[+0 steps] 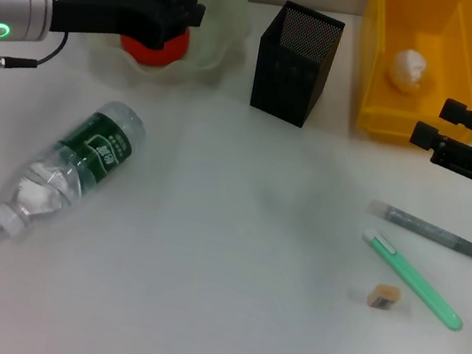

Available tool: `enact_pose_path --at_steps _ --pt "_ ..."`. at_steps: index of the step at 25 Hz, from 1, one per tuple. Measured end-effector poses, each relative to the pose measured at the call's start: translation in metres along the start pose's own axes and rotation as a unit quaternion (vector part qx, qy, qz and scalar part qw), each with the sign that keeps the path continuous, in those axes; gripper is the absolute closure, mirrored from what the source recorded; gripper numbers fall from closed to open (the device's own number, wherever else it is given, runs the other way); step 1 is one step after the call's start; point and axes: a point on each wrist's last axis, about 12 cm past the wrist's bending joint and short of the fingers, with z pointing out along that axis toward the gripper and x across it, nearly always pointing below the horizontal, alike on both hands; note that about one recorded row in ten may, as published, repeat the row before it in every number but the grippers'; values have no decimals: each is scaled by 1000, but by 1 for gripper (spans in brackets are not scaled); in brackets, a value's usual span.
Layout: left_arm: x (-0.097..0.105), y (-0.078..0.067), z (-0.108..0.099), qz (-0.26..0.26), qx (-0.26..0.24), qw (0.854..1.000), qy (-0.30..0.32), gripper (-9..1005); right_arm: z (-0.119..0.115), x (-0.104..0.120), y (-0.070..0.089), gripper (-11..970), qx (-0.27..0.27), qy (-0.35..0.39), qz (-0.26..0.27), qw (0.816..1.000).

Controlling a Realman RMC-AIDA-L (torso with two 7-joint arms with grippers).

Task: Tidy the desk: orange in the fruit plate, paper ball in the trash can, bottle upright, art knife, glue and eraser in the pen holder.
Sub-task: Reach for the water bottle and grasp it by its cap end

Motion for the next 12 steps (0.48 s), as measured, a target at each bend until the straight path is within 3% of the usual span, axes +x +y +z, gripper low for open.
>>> enact_pose_path --at_steps 12 --pt "8 2 2 -9 4 1000 -2 838 3 -3 -1 186 -3 -1 -9 1000"
